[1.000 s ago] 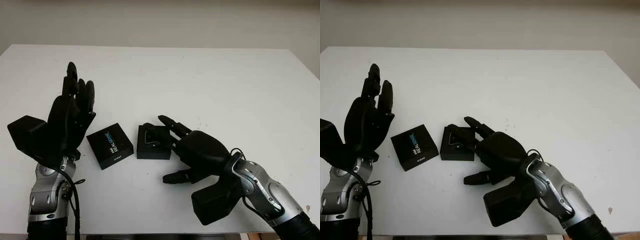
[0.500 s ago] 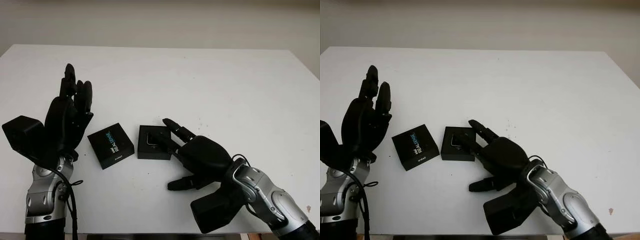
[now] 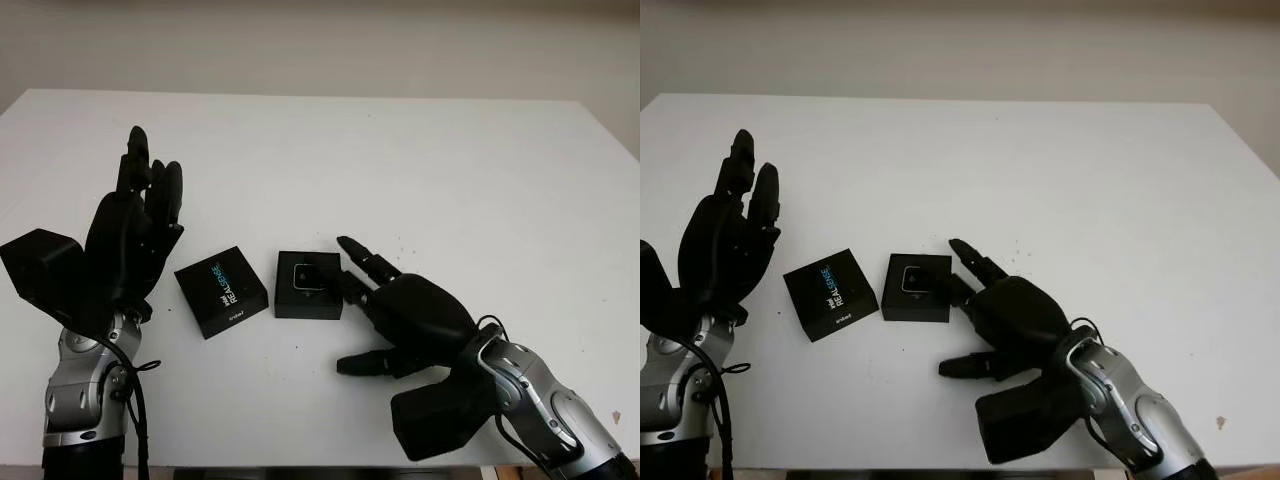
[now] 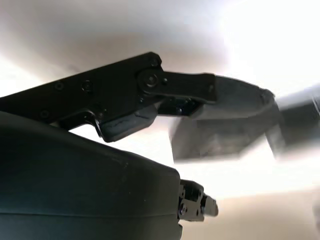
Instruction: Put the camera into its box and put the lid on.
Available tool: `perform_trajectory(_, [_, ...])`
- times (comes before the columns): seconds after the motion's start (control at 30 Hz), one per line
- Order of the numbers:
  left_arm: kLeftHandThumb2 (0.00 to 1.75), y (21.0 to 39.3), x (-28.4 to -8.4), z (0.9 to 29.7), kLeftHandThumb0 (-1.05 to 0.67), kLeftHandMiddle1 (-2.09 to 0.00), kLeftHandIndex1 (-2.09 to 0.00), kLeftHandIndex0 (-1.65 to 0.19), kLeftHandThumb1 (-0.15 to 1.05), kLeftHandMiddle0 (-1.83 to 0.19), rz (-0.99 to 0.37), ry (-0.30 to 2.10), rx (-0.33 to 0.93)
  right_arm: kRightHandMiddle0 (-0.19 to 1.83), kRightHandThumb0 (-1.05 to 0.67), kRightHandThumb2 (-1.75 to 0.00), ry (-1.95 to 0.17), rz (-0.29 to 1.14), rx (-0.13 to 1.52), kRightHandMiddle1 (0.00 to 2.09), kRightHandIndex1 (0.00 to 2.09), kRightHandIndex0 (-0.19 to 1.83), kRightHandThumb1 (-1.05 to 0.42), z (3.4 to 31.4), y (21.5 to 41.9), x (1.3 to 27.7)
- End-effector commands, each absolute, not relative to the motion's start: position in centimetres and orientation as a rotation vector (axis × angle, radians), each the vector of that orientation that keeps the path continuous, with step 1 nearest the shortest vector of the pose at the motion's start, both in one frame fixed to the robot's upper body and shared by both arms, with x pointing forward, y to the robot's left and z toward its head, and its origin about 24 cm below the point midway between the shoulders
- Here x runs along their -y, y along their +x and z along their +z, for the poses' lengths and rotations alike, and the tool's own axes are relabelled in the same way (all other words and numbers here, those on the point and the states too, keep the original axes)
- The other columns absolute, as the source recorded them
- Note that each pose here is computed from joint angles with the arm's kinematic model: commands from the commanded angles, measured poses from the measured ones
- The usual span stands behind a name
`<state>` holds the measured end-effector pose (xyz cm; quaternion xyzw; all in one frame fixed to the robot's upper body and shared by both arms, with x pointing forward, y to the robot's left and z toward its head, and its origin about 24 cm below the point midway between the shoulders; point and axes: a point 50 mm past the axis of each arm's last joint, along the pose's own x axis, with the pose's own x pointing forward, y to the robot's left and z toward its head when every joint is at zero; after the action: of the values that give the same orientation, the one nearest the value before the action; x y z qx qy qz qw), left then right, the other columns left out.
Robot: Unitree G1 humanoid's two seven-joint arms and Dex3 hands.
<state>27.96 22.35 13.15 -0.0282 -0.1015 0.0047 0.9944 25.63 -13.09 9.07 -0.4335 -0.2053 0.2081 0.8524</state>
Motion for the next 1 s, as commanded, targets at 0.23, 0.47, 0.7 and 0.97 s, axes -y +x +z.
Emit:
perform_trajectory(0.23, [0.44, 27.5, -23.0, 14.7, -0.61, -0.09, -0.07, 0.07, 1.05, 0.03, 0.052, 0.104, 0.289, 0.04, -0.71, -0.43, -0.506, 0.205, 0.406, 0.1, 0.1, 0.02, -1.05, 13.0, 28.7, 14.8])
perform_trajectory(0.47, [0.22, 26.9, -24.0, 15.2, -0.62, -0.29, -0.28, -0.29, 1.05, -0.4, 0.03, 0.434, 0.294, 0.07, -0.71, -0.48, -0.477, 0.142, 0.366, 0.09, 0.1, 0.06, -1.05, 14.5, 30.5, 16.2])
perform_trajectory(0.7, [0.05, 25.5, -24.9, 15.3, -0.74, -0.1, -0.16, -0.15, 1.02, -0.22, -0.142, 0.717, 0.22, 0.12, -0.69, -0.49, -0.444, 0.058, 0.331, 0.12, 0.11, 0.11, -1.05, 14.8, 31.2, 17.3])
perform_trajectory(0.97, [0.04, 25.2, -25.6, 14.9, -0.78, -0.02, -0.05, 0.01, 0.99, -0.01, -0.311, 0.981, 0.084, 0.04, -0.63, -0.49, -0.282, 0.06, 0.311, 0.08, 0.06, 0.03, -1.05, 14.9, 31.5, 17.6])
